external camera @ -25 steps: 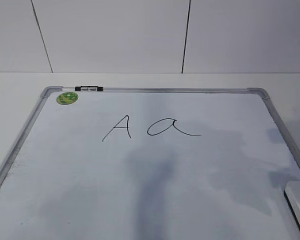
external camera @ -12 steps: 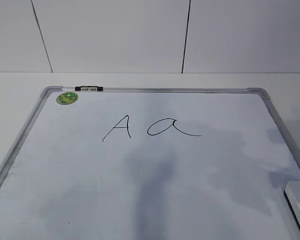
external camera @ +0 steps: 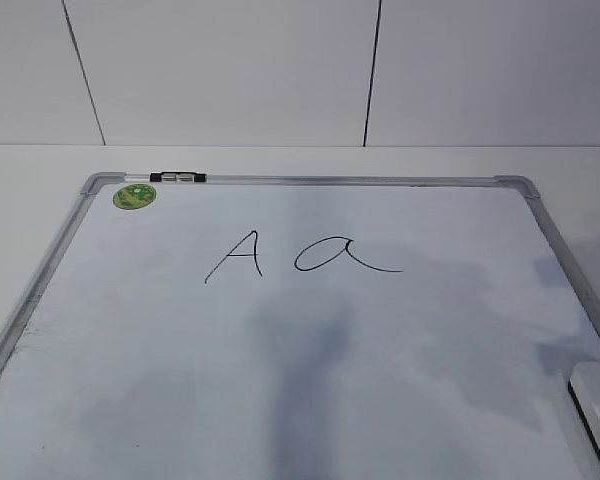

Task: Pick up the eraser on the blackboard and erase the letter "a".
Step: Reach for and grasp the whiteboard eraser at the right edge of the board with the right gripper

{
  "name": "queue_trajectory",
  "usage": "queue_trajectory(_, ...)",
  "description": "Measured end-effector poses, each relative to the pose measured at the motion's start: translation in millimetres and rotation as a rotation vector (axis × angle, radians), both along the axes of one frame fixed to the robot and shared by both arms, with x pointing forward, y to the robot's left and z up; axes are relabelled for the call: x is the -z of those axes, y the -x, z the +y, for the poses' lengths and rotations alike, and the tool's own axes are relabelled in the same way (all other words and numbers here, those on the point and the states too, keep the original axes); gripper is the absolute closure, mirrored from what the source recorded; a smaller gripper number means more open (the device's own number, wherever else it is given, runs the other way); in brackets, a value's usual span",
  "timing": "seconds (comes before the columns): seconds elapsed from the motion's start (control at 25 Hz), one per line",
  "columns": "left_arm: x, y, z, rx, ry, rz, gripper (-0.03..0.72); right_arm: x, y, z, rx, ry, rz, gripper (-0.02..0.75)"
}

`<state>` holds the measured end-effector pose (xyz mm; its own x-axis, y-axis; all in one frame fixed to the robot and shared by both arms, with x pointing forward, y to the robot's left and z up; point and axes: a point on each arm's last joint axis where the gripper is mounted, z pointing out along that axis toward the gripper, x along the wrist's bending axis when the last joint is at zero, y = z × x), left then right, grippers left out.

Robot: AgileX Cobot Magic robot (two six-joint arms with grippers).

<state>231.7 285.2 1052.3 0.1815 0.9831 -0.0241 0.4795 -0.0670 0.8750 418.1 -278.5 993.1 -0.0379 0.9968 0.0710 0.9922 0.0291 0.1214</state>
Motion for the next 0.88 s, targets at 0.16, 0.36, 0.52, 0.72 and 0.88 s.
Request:
queue_trajectory(0.16,0,0,-1,0.009,0.014,0.0,0.454,0,0,0,0.001,-0.002,0.0,0.146)
queue_trajectory(0.36,-1,-1,-2,0.016,0.025,0.004,0.449,0,0,0,0.001,-0.001,-0.002,0.146)
queue_trajectory(0.52,-1,-7,-3,0.018,0.031,0.042,0.447,0,0,0,0.001,-0.001,-0.003,0.146)
queue_trajectory(0.72,-1,-21,-3,0.021,0.04,0.128,0.446,0,-1,2,-0.012,-0.026,-0.011,0.107)
queue_trajectory(0.88,0,-29,-4,0.021,0.045,0.175,0.445,1,-4,5,-0.029,-0.046,-0.017,0.072)
